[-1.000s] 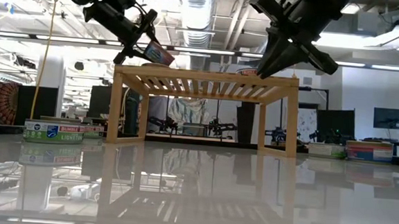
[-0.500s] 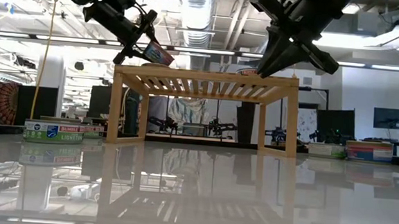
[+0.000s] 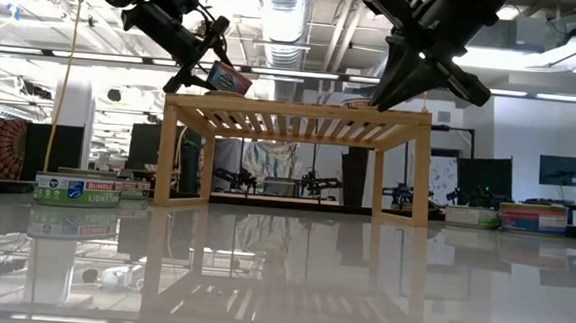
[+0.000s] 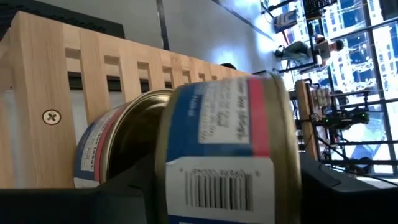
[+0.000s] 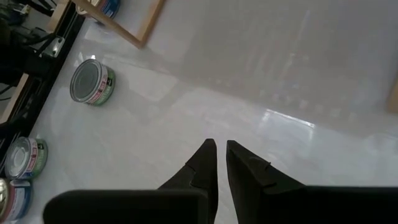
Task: Stack canned seafood by type on shelf
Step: Stack the blue-pink tuna can on top of the other blue-pink tuna can on the shelf
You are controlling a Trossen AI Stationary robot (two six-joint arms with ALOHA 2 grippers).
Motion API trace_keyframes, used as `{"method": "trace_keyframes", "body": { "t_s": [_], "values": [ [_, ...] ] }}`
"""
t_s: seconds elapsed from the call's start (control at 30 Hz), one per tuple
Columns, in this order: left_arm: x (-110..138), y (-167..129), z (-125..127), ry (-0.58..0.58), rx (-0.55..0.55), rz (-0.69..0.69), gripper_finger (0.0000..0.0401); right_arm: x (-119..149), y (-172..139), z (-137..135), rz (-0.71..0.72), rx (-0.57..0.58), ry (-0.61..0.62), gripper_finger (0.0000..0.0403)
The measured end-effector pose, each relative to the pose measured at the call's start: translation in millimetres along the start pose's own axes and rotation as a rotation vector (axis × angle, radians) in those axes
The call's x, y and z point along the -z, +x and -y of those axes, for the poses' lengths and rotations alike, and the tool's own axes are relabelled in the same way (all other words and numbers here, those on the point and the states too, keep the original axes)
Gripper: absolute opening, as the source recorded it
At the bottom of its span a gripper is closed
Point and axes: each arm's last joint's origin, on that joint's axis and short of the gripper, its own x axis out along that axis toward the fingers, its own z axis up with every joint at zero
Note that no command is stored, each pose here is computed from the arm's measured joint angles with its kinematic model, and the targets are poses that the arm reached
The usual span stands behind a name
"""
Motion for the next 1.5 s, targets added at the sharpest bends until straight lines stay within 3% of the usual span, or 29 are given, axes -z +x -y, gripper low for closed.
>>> {"method": "trace_keyframes", "body": {
  "t_s": [0.2, 1.2, 1.5],
  "values": [
    [1, 0, 1, -0.015, 0.004, -0.004, 0.0246, 0, 0, 0, 0.000, 0.000, -0.001, 0.0063],
    [4, -1, 1, 0.118, 0.006, -0.031, 0.0245, 0, 0, 0, 0.001, 0.000, -0.008, 0.0063],
    [2, -19, 13, 0.161, 0.065, 0.019, 0.0245, 0, 0, 0, 0.001, 0.000, -0.007, 0.0063]
  ]
}}
